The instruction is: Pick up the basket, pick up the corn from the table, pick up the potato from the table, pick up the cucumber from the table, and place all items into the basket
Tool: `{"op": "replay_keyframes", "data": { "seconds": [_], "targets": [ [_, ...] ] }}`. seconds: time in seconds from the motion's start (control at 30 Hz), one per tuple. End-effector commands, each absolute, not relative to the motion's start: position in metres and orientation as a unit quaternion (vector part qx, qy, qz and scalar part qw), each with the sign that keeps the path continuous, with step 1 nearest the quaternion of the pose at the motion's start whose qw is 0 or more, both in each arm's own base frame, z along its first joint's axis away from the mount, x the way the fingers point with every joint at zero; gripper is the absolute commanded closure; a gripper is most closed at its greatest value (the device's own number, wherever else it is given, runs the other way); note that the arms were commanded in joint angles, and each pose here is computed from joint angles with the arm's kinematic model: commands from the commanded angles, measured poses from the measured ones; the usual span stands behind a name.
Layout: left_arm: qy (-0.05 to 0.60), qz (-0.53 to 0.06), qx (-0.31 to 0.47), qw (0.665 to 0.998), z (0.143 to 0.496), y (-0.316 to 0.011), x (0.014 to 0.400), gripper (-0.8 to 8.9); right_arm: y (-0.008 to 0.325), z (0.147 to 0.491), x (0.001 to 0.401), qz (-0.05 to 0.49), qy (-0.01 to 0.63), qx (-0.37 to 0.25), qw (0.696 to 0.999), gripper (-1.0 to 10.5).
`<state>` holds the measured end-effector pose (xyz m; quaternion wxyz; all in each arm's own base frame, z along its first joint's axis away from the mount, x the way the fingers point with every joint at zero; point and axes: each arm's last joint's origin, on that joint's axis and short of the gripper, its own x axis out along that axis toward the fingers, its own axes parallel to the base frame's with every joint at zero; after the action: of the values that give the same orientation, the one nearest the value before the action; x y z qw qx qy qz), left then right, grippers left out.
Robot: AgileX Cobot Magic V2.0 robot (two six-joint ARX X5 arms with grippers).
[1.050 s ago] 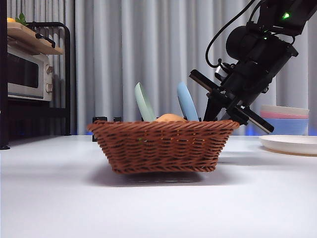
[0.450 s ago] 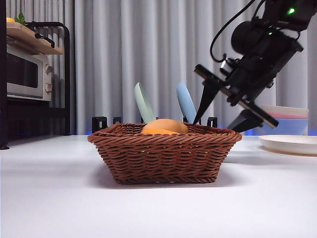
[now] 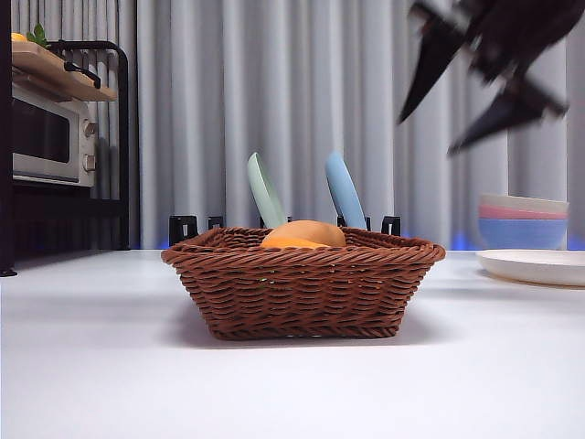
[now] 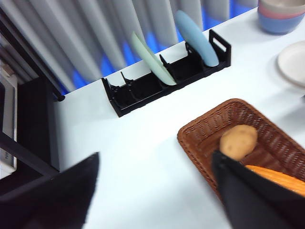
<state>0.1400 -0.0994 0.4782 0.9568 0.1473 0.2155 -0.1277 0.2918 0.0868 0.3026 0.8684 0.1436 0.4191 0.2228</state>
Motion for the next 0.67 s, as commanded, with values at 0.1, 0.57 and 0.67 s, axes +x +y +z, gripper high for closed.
{"op": "replay_keyframes", "data": {
  "seconds": [0.1, 0.57, 0.67],
  "targets": [
    [0.209, -0.111, 0.160, 0.958, 0.451, -0.098, 0.150, 8.22, 0.073, 0.347, 0.255, 0.194, 0.315, 0.023, 0.929, 9.6],
    [0.084, -0.090, 0.127, 0.984, 0.328, -0.050, 0.099, 8.22, 0.038, 0.345, 0.142, 0.140, 0.077, -0.027, 0.987, 9.6],
    [0.060, -0.106, 0.109, 0.987, 0.311, -0.039, 0.080, 8.22, 0.032, 0.322, 0.119, 0.137, 0.067, -0.025, 0.988, 9.6]
  ]
}}
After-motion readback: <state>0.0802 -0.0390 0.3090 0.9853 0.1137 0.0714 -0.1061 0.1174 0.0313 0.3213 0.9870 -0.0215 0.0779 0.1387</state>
